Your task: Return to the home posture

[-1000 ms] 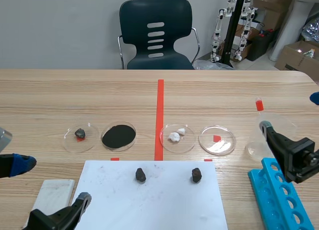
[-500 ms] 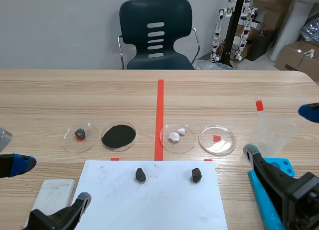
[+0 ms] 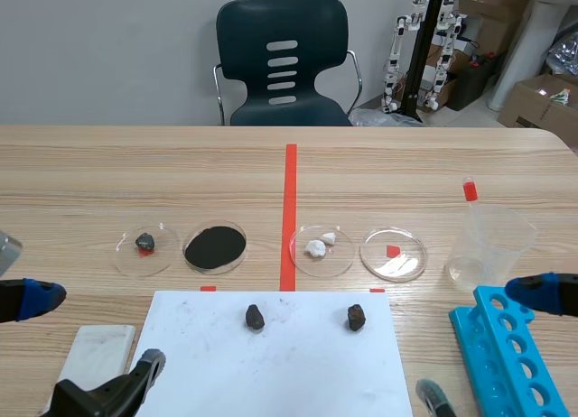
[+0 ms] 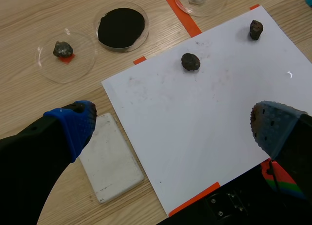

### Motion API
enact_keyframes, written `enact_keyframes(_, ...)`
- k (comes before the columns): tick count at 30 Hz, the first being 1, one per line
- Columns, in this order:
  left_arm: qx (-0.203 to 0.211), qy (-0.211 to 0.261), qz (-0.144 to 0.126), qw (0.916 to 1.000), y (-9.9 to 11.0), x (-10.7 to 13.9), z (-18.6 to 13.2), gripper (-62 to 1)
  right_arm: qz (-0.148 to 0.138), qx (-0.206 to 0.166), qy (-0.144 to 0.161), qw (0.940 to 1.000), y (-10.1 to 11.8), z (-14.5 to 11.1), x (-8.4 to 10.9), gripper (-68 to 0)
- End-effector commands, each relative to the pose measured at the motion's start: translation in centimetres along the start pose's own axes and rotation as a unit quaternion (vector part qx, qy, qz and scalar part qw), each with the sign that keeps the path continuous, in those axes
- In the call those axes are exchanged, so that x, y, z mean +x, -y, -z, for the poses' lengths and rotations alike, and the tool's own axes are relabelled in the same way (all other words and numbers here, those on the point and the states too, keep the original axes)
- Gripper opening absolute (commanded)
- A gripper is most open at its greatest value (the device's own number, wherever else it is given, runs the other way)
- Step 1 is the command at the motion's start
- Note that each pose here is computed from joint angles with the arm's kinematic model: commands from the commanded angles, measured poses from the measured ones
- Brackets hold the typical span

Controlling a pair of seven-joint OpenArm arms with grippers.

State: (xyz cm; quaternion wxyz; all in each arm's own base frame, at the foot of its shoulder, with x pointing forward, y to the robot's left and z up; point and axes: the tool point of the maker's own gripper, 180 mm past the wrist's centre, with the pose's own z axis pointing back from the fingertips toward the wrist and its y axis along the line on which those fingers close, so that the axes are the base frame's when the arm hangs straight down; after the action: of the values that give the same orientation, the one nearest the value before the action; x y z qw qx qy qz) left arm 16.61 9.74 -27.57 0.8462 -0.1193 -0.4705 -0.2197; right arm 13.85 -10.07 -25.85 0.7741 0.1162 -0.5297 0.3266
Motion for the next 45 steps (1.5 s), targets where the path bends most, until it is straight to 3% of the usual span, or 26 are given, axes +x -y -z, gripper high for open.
enact_keyframes(1, -0.003, 0.012, -0.006, 0.9999, 0.33, 0.51, -0.05, 1.4, -0.002, -0.014, 0.008, 0.9999, 0.28, 0.08, 0.47, -6.7)
enact_keyframes(6, -0.003, 0.012, -0.006, 0.9999, 0.33, 0.51, -0.05, 1.4, -0.004, -0.016, -0.003, 0.9999, -0.12, 0.11, 0.02, -6.7)
enact_keyframes(45, -0.003, 0.012, -0.006, 0.9999, 0.33, 0.51, -0.05, 1.4, -0.005, -0.012, -0.002, 0.9999, -0.21, 0.15, 0.07, -6.7)
